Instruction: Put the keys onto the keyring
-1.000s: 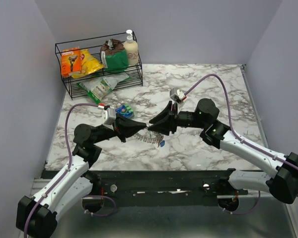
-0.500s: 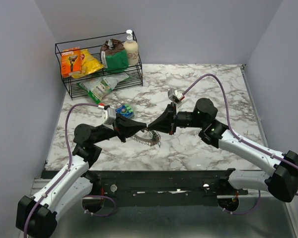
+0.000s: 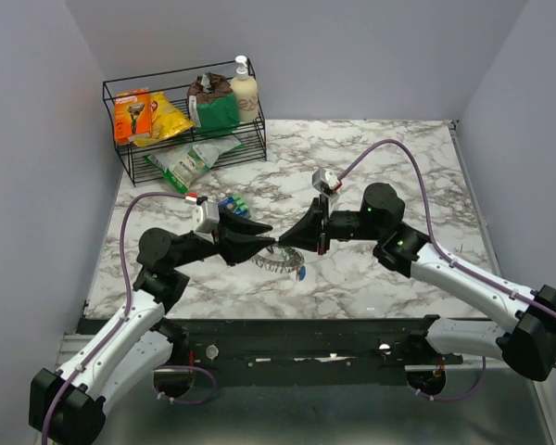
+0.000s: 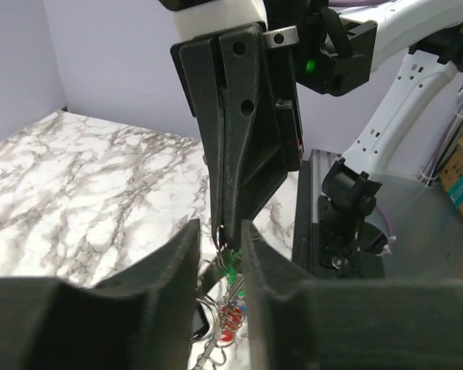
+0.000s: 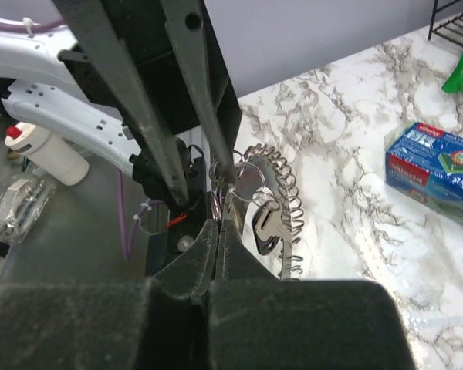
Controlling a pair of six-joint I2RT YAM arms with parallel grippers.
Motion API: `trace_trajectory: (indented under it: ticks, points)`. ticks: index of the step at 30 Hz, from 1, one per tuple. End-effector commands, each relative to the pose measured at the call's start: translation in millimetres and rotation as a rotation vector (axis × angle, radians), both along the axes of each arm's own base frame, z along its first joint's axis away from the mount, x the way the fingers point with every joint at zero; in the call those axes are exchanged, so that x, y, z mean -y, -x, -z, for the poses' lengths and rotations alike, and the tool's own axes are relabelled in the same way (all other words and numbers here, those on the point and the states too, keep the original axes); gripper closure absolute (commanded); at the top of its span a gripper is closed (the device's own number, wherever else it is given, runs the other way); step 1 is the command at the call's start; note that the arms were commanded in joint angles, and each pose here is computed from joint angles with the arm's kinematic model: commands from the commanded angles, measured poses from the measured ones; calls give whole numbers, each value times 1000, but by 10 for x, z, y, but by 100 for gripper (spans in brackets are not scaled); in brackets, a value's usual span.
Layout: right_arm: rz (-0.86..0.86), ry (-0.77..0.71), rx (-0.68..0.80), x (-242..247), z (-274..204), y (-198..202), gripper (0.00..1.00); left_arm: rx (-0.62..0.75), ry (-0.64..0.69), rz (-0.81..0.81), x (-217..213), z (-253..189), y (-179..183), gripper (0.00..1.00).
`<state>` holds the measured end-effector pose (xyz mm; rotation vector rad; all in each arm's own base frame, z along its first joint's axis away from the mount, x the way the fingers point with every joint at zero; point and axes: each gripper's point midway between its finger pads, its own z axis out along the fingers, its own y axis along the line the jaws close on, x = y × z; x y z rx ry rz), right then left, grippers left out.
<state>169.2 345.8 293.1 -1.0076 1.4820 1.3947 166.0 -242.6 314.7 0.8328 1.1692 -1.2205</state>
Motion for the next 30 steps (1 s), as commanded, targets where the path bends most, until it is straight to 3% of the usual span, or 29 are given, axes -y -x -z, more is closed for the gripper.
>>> trace_trajectory:
  ticks: [1, 6, 12, 17, 24, 30]
  points:
    - [17, -7, 56, 53, -196, 24, 99, 54, -28, 18, 2, -187, 60, 51]
    - [26, 22, 61, 96, -156, 30, 99, 30, -109, 43, 40, -142, 23, 40]
    - [16, 97, 73, 144, -72, 45, 99, -81, -302, 136, 87, -4, 24, 38]
    - [7, 208, 50, 218, 96, 64, 99, -86, -456, 167, 74, 24, 78, 37]
    - [6, 312, 48, 308, 183, 61, 99, -179, -566, 257, 198, 124, 197, 39]
    - [-1, 360, 36, 373, 244, 99, 99, -243, -648, 324, 350, 283, 276, 51]
